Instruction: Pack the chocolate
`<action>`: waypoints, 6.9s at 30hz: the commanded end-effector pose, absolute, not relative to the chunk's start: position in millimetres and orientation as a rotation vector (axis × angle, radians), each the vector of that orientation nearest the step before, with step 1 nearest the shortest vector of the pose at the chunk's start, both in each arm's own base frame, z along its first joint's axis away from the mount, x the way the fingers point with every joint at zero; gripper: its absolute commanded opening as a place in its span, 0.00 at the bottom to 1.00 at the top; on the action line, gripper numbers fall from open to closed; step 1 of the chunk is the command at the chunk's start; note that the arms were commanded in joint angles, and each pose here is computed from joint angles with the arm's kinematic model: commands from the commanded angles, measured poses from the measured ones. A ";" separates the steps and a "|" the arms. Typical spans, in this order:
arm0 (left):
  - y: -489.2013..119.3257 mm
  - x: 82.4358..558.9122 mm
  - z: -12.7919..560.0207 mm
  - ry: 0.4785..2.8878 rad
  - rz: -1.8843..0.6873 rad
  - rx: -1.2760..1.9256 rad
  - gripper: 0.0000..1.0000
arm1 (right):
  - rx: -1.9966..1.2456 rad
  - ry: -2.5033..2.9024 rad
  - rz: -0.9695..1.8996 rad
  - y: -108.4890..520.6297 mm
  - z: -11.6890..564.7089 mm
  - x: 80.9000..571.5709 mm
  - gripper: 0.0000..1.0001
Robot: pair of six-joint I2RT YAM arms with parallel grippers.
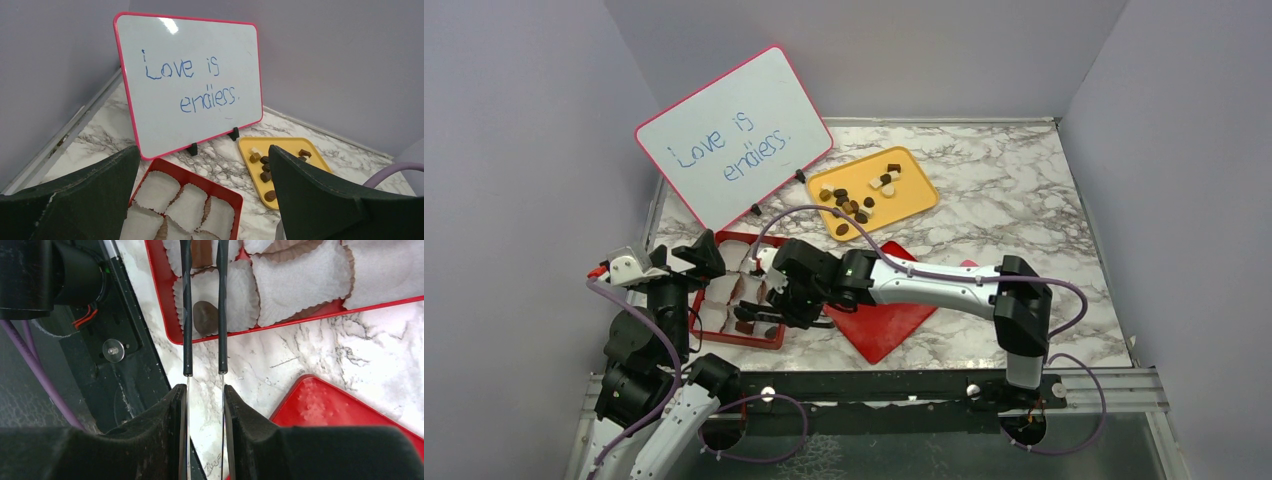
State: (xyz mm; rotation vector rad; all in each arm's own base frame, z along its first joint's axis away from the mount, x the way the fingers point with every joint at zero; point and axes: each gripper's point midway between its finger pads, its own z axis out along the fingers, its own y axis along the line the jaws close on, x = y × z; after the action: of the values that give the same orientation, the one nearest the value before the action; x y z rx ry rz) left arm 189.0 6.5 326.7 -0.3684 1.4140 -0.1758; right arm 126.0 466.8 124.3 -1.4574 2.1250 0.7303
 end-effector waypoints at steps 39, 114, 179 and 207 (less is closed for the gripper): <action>-46.7 207.3 303.5 1.547 -0.326 -0.171 0.99 | -0.722 2.350 -0.022 244.2 142.7 330.4 0.38; -47.1 210.8 301.5 1.557 -0.315 -0.172 0.99 | -0.712 2.386 0.254 248.6 130.0 330.4 0.19; 21.8 161.3 386.6 1.293 -0.204 -0.371 0.99 | -1.462 2.089 0.972 538.6 107.6 119.4 0.22; 27.5 158.2 387.0 1.287 -0.186 -0.388 0.99 | -1.452 2.069 0.847 534.8 113.6 132.6 0.36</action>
State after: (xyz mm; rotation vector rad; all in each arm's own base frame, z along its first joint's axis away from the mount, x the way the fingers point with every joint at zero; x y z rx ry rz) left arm 165.3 19.0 381.1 -0.3697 1.3078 -0.2055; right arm 126.5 531.9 91.8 -1.4680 2.1282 0.8902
